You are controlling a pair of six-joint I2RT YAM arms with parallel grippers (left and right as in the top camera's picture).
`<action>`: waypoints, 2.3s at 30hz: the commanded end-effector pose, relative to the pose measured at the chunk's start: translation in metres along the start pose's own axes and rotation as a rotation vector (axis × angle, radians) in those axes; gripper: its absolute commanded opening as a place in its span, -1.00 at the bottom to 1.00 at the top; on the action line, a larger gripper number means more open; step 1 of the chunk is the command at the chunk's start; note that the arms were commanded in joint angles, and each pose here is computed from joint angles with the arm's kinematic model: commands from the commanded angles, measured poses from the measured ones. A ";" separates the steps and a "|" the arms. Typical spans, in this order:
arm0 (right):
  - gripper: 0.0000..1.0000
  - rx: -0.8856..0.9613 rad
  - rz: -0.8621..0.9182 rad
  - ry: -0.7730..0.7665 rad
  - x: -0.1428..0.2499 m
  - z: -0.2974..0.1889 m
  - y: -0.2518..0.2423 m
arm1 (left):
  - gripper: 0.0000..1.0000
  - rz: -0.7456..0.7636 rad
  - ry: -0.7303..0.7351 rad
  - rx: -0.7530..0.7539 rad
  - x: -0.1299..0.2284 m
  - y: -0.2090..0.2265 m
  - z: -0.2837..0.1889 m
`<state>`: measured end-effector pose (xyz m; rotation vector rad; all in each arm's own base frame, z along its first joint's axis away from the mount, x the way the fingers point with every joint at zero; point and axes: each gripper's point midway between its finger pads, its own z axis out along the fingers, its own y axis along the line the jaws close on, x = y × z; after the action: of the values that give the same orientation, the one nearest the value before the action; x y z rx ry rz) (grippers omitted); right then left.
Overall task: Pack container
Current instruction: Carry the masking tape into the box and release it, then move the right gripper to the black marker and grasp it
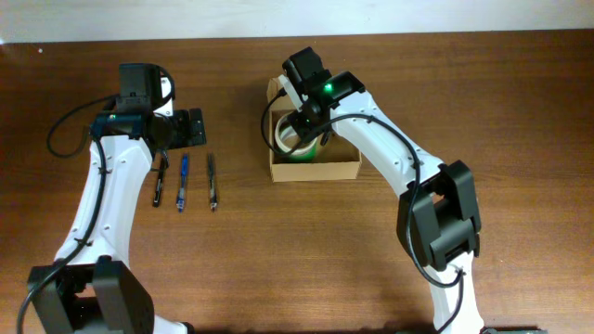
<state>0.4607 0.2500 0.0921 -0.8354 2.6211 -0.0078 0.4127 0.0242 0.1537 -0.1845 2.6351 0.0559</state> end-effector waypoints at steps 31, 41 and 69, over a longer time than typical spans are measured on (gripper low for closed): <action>0.13 0.429 0.507 -0.368 0.050 -0.313 -0.206 | 0.98 0.014 -0.009 0.007 -0.005 -0.001 -0.001; 0.15 0.201 0.886 0.008 0.206 -0.179 -0.254 | 0.98 0.014 -0.009 0.007 -0.005 -0.001 -0.001; 0.14 0.076 0.869 0.348 0.351 -0.043 -0.182 | 0.99 0.014 -0.008 0.007 -0.005 -0.001 -0.001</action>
<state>0.2943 -0.1027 0.0347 0.4525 3.0239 -0.0218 0.4127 0.0242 0.1537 -0.1845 2.6351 0.0559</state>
